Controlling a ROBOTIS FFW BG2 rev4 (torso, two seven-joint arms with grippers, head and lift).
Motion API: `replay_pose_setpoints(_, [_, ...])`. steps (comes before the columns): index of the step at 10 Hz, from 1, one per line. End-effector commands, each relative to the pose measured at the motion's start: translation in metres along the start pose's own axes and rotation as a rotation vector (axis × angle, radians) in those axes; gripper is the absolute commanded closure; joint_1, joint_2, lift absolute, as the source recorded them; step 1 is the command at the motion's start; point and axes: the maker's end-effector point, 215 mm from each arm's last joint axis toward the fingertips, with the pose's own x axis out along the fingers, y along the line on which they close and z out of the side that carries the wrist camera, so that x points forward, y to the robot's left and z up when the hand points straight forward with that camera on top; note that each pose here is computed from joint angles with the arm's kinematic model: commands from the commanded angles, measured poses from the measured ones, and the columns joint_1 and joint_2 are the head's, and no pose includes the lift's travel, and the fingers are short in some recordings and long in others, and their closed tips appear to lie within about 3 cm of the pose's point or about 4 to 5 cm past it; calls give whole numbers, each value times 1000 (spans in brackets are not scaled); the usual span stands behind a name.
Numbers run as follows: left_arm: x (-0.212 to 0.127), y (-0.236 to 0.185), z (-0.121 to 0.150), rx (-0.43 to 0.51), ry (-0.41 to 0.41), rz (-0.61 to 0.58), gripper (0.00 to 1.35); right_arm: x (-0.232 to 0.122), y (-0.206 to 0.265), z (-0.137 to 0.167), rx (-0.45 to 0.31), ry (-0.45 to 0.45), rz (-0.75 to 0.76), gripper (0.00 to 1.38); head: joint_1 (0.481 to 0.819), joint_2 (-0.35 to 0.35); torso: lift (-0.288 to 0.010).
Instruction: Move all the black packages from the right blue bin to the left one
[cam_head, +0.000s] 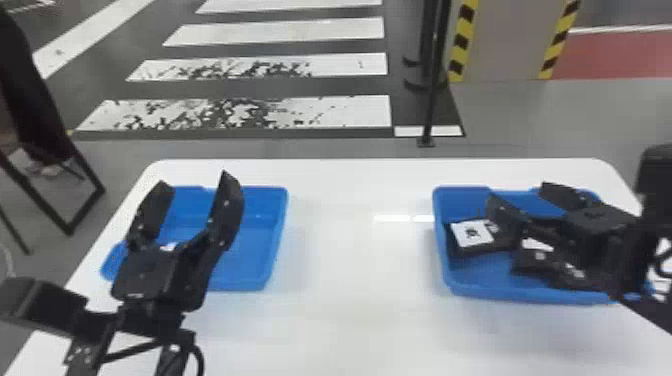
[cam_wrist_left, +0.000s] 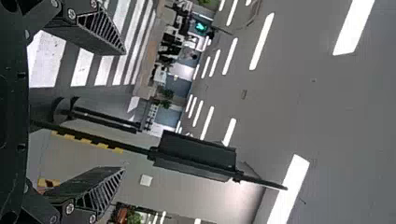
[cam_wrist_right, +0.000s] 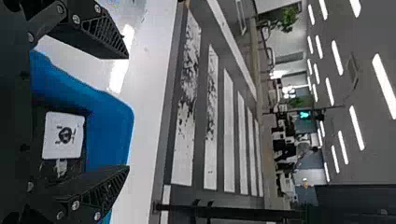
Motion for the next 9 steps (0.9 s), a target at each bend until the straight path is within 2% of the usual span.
replay_pose_setpoints(1, [-4,-16,-15,-37,42,-23,160,11,-38,-9,-15,91,-82,199,695,54,-140])
replay_pose_setpoints(3, [-5,-30,-29,-54,82,-53,162,2,-70,-48,7,264,-195,199,695,-29,-140])
replay_pose_setpoints(5, [-5,-27,-29,-53,85,-48,162,-15,-79,-90,37,397,-257,199,695,-77,-140])
replay_pose_setpoints(7, [-4,-27,-29,-53,85,-51,162,-16,-82,-118,52,458,-274,202,695,-98,-140])
replay_pose_setpoints(9, [-4,-28,-30,-49,88,-52,162,-3,-82,-128,79,460,-254,208,695,-100,-140])
